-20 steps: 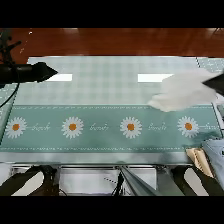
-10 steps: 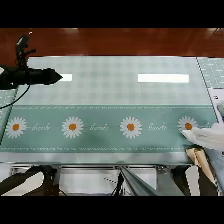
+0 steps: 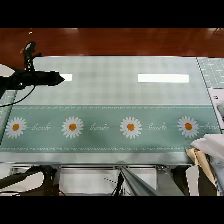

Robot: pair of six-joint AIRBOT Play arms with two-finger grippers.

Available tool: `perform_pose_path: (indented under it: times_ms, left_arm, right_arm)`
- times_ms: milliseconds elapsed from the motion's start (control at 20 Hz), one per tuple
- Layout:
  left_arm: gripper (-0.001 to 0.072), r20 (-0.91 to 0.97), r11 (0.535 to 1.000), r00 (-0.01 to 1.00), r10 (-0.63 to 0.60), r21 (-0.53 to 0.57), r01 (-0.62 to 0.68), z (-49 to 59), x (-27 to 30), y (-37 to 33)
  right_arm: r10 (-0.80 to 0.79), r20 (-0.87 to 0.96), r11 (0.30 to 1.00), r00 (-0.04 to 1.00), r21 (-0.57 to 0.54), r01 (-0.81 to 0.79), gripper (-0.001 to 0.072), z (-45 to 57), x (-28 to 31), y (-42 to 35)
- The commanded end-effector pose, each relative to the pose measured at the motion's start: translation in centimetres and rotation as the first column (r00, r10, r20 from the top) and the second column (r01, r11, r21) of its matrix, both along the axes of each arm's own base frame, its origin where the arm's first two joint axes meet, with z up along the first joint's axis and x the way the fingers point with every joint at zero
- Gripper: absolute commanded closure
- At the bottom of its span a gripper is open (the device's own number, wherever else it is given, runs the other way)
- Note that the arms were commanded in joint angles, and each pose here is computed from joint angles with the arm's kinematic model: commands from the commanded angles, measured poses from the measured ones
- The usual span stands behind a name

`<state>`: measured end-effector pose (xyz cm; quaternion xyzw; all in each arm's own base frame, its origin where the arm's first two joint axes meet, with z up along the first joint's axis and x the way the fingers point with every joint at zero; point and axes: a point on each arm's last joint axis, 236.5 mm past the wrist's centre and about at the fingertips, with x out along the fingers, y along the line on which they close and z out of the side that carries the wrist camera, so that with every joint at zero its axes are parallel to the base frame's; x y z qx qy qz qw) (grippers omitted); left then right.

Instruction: Fold the shirts.

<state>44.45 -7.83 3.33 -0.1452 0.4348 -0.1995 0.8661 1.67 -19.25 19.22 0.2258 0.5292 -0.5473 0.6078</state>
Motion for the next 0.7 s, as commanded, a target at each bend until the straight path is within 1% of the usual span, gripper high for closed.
perform_pose_path:
  times_ms: [0, 50, 100, 150, 200, 250, 300, 350, 400, 450, 550, 600, 650]
  left_arm:
    - [0.0681, 0.013, 1.0, 1.0, 0.025, 0.006, -0.026, -0.2, 0.7, 0.8]
    - [0.0681, 0.014, 0.999, 0.999, 0.032, 0.006, -0.032, -0.1, 0.7, 1.1]
    - [0.068, 0.016, 0.999, 0.999, 0.036, 0.007, -0.036, -0.1, 0.8, 1.4]
    - [0.068, 0.018, 0.999, 0.999, 0.043, 0.008, -0.043, 0.0, 0.9, 1.7]
    - [0.068, 0.017, 0.999, 0.999, 0.05, 0.007, -0.05, 0.0, 0.9, 2.0]
    - [0.068, 0.016, 0.998, 0.998, 0.056, 0.007, -0.056, 0.0, 0.9, 2.3]
    - [0.068, 0.018, 0.998, 0.998, 0.062, 0.007, -0.062, 0.1, 1.0, 2.6]
    - [0.068, 0.025, 0.998, 0.998, 0.065, 0.008, -0.065, 0.4, 1.1, 2.8]
    - [0.068, 0.03, 0.998, 0.998, 0.058, 0.005, -0.058, 0.9, 1.2, 2.8]
    - [0.068, 0.039, 0.999, 0.999, 0.034, 0.006, -0.034, 1.8, 1.3, 2.6]
    - [0.068, 0.066, 1.0, 0.998, -0.011, 0.003, 0.011, 4.5, 1.5, 2.1]
    - [0.068, 0.087, 0.999, 0.995, -0.038, 0.003, 0.038, 6.3, 1.6, 1.7]
    - [0.0677, 0.112, 0.998, 0.992, -0.066, 0.002, 0.067, 8.2, 1.7, 1.3]
  right_arm:
    - [-0.004, -0.059, 1.0, 0.998, -0.006, 0.004, 0.0677, 0.1, -1.3, -0.2]
    - [0.004, -0.066, 1.0, 0.998, -0.009, -0.004, 0.0676, 0.2, -1.4, -0.2]
    - [0.017, -0.078, 1.0, 0.997, -0.008, -0.017, 0.066, 0.3, -1.5, -0.2]
    - [0.018, -0.092, 1.0, 0.996, -0.016, -0.019, 0.0538, 0.5, -1.9, -0.2]
    - [0.026, -0.108, 0.999, 0.994, -0.021, -0.029, 0.0441, 0.7, -2.2, -0.2]
    - [0.036, -0.113, 0.999, 0.993, -0.02, -0.039, 0.0435, 0.7, -2.2, -0.2]
    - [0.044, -0.111, 0.998, 0.993, -0.036, -0.048, 0.0409, 0.8, -2.0, -0.7]
    - [0.063, -0.096, 0.996, 0.993, -0.054, -0.069, 0.0319, 0.9, -1.4, -1.2]
    - [0.095, -0.073, 0.993, 0.993, -0.065, -0.1, 0.0286, 0.9, -0.5, -1.6]
    - [0.128, -0.049, 0.988, 0.991, -0.085, -0.132, 0.0286, 1.1, 0.6, -2.3]
    - [0.233, 0.068, 0.959, 0.97, -0.18, -0.218, 0.0287, 2.5, 4.7, -4.1]
    - [0.319, 0.17, 0.929, 0.932, -0.251, -0.272, 0.0286, 4.0, 8.2, -4.8]
    - [0.42, 0.273, 0.886, 0.866, -0.332, -0.324, 0.0286, 6.0, 12.0, -5.0]
